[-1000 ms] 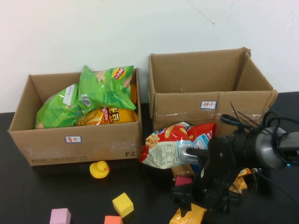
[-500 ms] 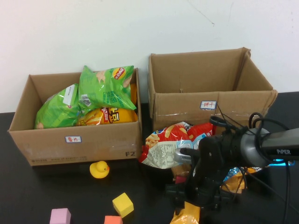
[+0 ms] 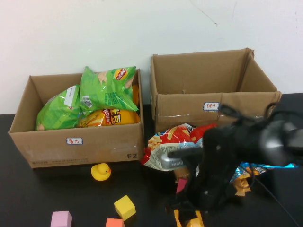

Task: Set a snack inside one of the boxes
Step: Pick up the biscuit, then place the biscuit in the biscuit box

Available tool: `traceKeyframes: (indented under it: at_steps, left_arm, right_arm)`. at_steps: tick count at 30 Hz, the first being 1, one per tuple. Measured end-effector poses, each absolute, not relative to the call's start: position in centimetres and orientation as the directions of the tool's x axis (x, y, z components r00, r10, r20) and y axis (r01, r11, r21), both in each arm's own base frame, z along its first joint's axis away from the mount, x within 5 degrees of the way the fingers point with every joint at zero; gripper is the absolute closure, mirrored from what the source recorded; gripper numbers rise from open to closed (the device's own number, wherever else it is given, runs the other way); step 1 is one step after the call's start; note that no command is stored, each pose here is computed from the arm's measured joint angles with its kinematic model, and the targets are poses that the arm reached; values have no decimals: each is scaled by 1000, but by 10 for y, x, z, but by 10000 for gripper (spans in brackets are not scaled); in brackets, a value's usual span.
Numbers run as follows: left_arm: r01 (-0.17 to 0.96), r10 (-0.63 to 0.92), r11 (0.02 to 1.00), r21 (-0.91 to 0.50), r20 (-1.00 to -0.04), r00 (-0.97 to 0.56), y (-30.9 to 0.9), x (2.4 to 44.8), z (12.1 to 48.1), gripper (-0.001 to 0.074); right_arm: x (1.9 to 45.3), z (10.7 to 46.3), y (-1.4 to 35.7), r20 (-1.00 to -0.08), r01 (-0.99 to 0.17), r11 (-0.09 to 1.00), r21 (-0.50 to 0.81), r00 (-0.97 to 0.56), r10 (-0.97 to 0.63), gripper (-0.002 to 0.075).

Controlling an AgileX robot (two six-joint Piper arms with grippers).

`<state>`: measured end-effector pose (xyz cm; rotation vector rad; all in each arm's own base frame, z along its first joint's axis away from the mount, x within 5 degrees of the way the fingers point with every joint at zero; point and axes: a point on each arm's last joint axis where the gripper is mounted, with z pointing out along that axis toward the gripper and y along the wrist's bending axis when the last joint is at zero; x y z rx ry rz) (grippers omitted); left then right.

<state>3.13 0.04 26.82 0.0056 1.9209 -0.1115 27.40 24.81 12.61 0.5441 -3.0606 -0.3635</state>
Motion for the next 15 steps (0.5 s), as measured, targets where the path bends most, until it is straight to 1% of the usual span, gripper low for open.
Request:
traceKeyframes:
  at_steps: [3,6,8,10,11,13,15]
  left_arm:
    - [58,-50,995,-75,-937,-346,0,31,268,736]
    - [58,-50,995,-75,-937,-346,0,31,268,736]
    - [58,-50,995,-75,-937,-346,0,31,268,736]
    - [58,-50,995,-75,-937,-346,0,31,268,736]
    - [58,-50,995,-75,-937,-346,0,31,268,736]
    - [58,-50,995,-75,-937,-346,0,31,268,736]
    - [58,-50,995,-75,-937,-346,0,31,268,736]
  right_arm:
    - [264,171,244,-147,-439,864,245,-898,-415,391]
    - [262,222,234,-334,-529,823,205,-829,-449,391]
    - [267,259,223,-479,-569,810,141,-756,-447,391]
    - [278,293,210,-596,-579,812,66,-676,-434,391]
    - [286,308,202,-637,-568,823,30,-646,-422,391]
    - [305,330,185,-697,-524,851,-23,-602,-390,391]
    - [324,344,171,-732,-483,874,-60,-574,-367,391]
